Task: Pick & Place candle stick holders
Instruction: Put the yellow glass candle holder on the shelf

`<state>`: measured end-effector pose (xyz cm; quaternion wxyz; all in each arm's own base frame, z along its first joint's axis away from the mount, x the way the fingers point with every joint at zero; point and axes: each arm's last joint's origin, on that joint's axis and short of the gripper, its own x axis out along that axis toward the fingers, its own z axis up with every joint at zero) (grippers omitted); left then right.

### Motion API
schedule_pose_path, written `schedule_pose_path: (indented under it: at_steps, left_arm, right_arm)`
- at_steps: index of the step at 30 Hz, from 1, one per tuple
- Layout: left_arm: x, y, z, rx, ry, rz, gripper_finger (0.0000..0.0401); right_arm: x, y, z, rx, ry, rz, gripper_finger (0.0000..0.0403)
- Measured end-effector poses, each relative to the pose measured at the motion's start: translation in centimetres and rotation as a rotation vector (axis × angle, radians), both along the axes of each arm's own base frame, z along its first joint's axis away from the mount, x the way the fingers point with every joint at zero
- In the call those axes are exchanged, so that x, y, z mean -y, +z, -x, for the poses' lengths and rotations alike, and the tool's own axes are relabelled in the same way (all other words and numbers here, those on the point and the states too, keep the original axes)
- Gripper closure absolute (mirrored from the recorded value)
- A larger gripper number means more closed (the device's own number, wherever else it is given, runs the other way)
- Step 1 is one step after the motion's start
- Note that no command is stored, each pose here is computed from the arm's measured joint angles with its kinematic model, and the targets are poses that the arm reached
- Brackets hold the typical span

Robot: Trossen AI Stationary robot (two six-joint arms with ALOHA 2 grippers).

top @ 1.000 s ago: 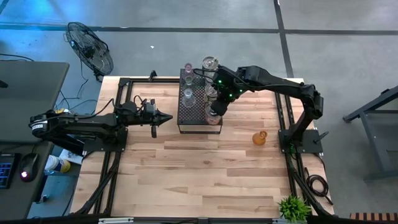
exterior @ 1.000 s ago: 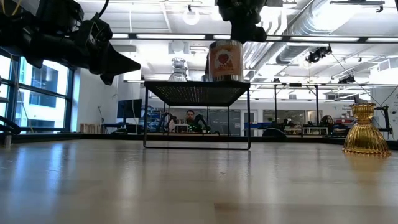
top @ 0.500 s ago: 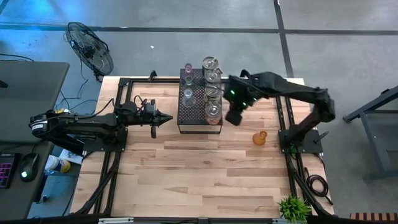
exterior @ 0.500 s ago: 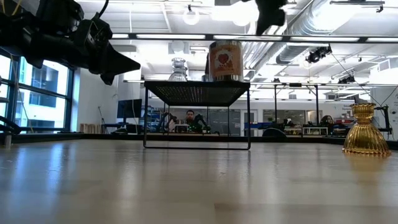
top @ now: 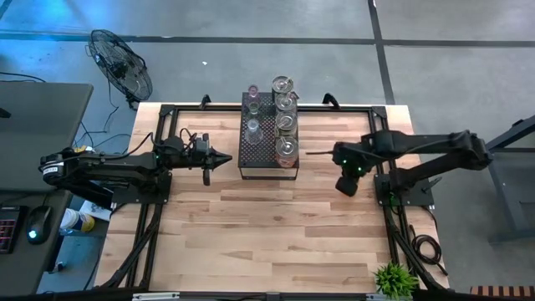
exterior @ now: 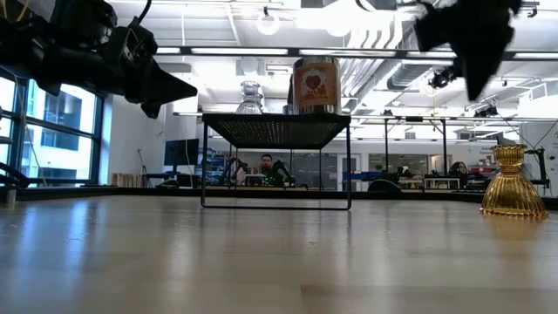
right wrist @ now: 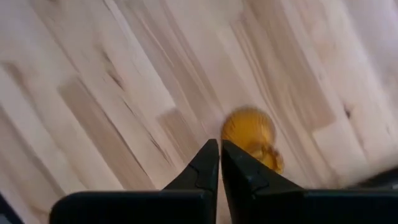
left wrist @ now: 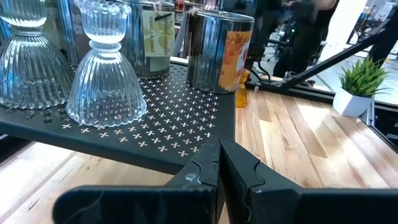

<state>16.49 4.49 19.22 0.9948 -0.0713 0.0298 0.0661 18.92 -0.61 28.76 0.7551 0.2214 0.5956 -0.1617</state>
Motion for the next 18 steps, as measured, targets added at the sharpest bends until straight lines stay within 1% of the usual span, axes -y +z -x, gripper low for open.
schedule_pose_path:
  at_steps: [3,5,12,15,18]
  left_arm:
    - [0.0,0.0,0.0,0.0,0.0,0.0,0.0401]
    - [0.0,0.0,0.0,0.001,0.0,0.0,0.0401]
    - [0.0,0.0,0.0,0.0,0.003,-0.001,0.0401]
    - [0.0,0.0,0.0,0.0,0.004,-0.002,0.0401]
    - [0.0,0.0,0.0,0.0,0.004,-0.002,0.0401]
  right_arm:
    - [0.0,-1.5,0.5,-0.059,0.001,-0.007,0.0381]
    - [0.0,-2.3,0.8,-0.09,0.002,-0.011,0.0364]
    - [0.0,-3.7,1.4,-0.16,0.002,-0.013,0.0285]
    - [0.0,-4.4,1.7,-0.183,0.002,-0.015,0.0269]
    - [0.0,-5.0,1.8,-0.194,0.003,-0.013,0.0266]
